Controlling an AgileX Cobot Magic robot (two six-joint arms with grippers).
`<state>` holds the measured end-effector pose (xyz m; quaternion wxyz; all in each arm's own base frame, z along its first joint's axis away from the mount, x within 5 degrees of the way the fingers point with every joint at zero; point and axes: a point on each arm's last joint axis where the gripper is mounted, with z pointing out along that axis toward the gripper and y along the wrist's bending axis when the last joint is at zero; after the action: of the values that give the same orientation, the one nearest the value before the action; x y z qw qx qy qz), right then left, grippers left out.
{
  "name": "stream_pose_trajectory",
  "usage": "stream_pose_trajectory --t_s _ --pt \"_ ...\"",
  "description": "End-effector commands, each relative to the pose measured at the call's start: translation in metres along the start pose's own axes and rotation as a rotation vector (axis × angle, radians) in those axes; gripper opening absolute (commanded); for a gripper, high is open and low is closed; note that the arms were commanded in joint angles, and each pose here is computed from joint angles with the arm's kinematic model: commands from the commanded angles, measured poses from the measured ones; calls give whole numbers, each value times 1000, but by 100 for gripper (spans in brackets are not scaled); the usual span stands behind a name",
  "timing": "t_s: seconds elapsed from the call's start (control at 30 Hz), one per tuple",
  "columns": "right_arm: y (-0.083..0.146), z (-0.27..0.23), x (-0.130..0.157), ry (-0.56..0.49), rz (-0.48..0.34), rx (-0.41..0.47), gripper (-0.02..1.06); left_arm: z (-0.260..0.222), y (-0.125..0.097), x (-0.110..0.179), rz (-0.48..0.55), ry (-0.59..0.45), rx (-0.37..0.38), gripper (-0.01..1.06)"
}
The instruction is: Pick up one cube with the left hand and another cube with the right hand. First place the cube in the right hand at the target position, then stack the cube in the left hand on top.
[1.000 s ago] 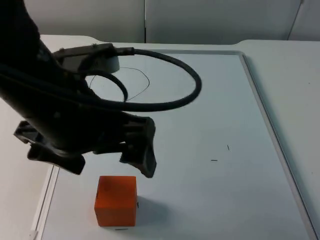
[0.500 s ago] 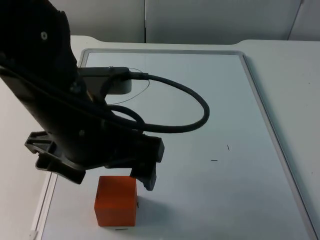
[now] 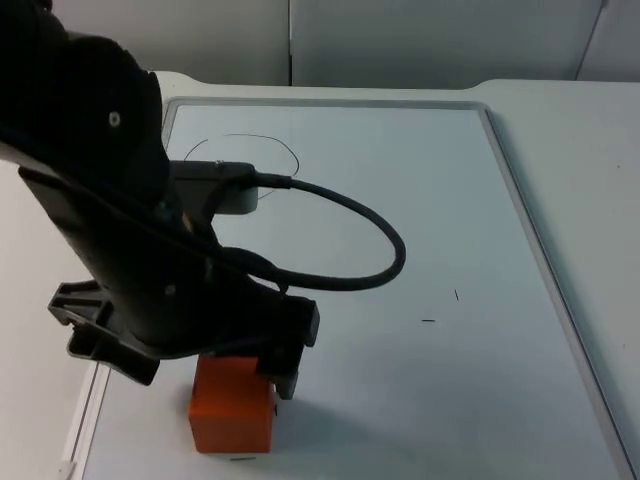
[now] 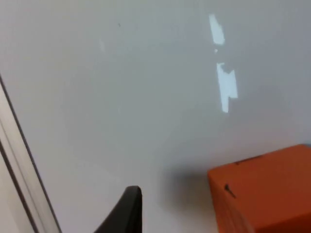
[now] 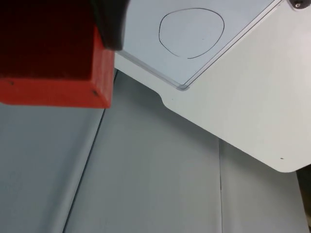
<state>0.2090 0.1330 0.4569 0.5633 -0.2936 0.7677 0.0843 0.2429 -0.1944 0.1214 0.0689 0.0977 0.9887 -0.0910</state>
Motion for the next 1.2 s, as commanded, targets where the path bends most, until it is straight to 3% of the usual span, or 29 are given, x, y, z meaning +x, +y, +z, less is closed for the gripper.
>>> stream_pose_trajectory --t_s 0.0,0.73,0.83,0.93,0.97,1.03,1.07,1.17 --pt "-2 -1 -3 -27 -21 11 0 1 -4 -2 -3 -24 11 104" --pt "-2 -1 -5 -43 -22 12 0 13 -2 0 -11 10 -5 102" --pt "-2 -1 -5 -47 -22 12 0 14 -1 0 -14 14 -5 88" --pt "-2 -1 -5 -47 -22 12 0 14 -1 0 -14 14 -5 56" --pt "-2 -1 -5 -47 -22 12 0 14 -1 0 -14 14 -5 56" --pt "-2 -1 -5 -47 -22 12 0 14 -1 0 -12 14 -5 29" --pt "-2 -1 -5 -47 -22 12 0 14 -1 0 -12 14 -5 22" --pt "-2 -1 -5 -46 -23 13 0 10 -2 0 -7 9 -3 13"
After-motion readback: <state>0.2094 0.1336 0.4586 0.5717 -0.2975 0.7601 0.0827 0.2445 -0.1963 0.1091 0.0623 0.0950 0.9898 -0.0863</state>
